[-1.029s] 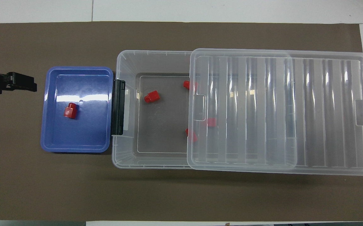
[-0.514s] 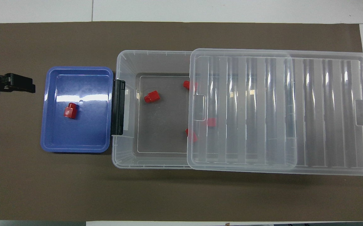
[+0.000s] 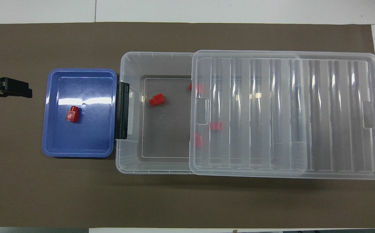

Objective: Place red block in blue tray from box
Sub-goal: 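Slide the clear lid back over the box with the right gripper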

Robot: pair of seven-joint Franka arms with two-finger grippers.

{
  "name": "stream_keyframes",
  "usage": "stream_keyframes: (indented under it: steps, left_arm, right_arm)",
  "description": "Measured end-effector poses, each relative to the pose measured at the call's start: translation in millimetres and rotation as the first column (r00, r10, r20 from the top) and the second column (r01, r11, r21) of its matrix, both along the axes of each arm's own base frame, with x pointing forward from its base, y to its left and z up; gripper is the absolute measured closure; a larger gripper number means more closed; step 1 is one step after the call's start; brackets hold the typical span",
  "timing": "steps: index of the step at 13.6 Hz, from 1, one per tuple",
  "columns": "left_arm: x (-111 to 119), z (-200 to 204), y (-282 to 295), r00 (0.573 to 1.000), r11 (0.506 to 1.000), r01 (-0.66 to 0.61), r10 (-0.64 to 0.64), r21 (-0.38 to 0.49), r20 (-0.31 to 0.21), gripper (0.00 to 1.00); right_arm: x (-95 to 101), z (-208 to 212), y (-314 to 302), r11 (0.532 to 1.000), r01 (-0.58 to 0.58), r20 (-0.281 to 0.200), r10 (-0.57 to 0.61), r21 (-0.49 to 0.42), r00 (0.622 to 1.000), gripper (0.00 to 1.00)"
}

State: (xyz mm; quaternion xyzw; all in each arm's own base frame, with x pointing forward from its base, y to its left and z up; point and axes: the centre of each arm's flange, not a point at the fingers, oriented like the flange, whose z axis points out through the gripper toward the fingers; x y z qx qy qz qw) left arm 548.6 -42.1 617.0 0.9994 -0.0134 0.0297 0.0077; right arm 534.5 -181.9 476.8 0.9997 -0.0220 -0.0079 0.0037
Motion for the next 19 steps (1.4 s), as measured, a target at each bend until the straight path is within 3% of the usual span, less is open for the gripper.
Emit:
stream_keyframes:
  steps: [19]
  left_arm:
    - [-1.1,-4.9,5.6,1.000,1.000,-0.007,0.007,0.000,-0.020,0.00]
  right_arm:
    - [25.8,-9.8,141.8,0.994,0.110,-0.002,-0.110,0.003,0.994,0.99]
